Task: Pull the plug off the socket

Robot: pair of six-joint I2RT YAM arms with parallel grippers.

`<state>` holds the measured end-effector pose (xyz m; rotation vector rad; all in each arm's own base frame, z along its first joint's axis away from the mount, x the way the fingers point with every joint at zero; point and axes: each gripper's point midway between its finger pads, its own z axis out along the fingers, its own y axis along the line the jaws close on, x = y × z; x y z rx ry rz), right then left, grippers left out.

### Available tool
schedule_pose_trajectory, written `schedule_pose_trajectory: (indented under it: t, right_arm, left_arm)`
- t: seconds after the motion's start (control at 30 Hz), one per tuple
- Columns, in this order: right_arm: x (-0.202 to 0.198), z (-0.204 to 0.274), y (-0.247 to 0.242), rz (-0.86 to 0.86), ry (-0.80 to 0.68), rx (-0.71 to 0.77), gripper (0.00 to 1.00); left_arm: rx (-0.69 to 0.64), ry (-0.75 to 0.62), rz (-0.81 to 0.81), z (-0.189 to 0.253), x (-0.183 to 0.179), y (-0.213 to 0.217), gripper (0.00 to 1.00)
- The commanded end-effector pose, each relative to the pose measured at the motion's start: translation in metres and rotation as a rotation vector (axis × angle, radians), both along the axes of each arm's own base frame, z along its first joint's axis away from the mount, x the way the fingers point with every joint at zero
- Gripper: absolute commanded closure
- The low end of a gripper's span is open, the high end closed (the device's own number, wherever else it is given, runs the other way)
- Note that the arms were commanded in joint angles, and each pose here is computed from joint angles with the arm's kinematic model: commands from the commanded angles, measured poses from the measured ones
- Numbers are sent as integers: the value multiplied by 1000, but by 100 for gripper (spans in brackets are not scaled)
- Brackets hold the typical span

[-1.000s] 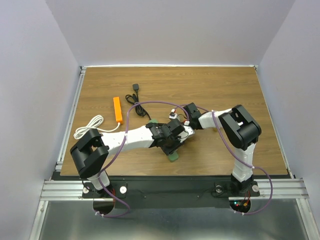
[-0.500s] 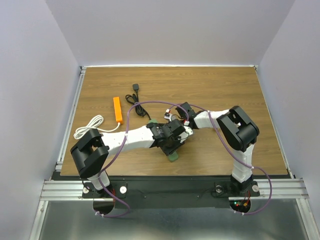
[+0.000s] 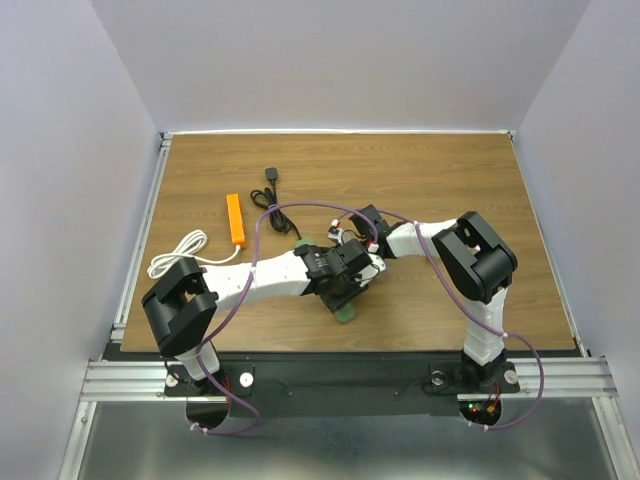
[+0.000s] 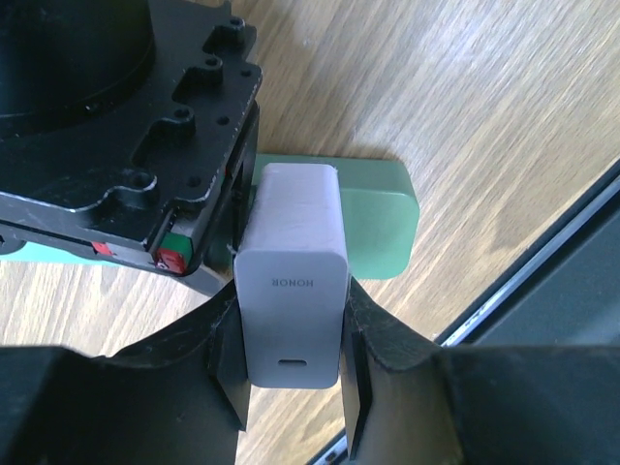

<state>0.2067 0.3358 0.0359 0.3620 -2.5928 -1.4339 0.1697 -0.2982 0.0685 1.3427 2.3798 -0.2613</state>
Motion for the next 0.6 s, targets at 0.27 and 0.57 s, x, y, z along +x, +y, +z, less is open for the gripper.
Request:
schedule_pose_trajectory:
  t: [0.27,0.57]
  right_arm:
    - [-19,-118,-76,-55,-24,-522,100]
    - [-23,-123,-80,-43,-18,-531,99]
  left_arm:
    - [-179,-211,44,98,36,-24,100]
    - [-197,-285,21,137,57,-33,100]
